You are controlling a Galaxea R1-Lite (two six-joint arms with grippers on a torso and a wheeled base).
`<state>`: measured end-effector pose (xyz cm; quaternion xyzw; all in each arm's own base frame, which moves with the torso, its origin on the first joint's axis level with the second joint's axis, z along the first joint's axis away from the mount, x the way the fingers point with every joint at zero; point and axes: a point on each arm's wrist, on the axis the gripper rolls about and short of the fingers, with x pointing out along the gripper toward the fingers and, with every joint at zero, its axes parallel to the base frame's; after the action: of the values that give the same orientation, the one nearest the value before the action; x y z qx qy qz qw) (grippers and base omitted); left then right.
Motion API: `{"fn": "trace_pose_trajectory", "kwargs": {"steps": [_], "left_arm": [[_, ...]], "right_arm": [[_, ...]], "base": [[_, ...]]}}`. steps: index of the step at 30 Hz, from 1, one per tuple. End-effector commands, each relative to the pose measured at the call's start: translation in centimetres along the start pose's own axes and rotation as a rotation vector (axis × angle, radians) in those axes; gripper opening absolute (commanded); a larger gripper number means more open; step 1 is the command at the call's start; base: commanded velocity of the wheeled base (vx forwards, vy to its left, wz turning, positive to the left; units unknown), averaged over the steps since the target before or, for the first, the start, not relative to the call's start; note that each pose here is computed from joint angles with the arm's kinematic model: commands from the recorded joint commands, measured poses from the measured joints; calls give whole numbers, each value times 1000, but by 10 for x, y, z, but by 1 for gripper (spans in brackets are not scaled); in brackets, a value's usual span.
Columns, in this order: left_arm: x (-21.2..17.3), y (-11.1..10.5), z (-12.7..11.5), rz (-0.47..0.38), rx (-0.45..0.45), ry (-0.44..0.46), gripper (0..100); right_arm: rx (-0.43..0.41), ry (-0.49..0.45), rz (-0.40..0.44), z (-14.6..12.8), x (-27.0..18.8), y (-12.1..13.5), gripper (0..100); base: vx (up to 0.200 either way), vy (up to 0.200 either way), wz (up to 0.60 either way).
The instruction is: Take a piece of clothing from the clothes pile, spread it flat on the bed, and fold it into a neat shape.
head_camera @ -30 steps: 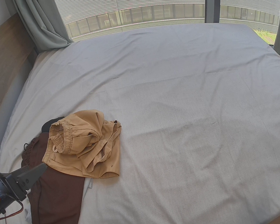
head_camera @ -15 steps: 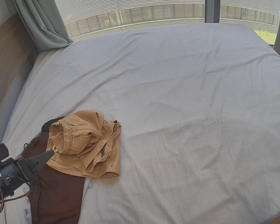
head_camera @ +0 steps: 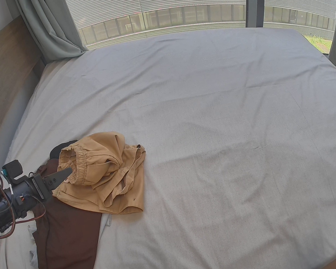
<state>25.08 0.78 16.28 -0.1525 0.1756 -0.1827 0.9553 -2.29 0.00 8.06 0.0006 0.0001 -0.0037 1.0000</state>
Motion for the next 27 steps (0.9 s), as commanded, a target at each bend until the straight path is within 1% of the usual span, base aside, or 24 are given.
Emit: {"fn": "trace_pose_trajectory", "kwargs": {"steps": [1, 6, 19, 22, 27], "left_arm": [[20, 11, -2, -2, -12, 20, 100], [30, 17, -3, -25, -19, 38, 100], [56, 33, 0, -20, -26, 46, 100], [69, 40, 0, -19, -2, 53, 100], [84, 49, -1, -22, 6, 50, 100]], "right_arm": [[0, 1, 0, -5, 0, 0, 100], [0, 1, 0, -5, 0, 0, 100], [-1, 1, 1, -5, 0, 0, 100], [-1, 0, 1, -5, 0, 0, 100], [-3, 0, 1, -5, 0, 0, 100]], "base": [[0, 0, 0], [0, 0, 0], [0, 0, 0], [0, 0, 0], [0, 0, 0]]}}
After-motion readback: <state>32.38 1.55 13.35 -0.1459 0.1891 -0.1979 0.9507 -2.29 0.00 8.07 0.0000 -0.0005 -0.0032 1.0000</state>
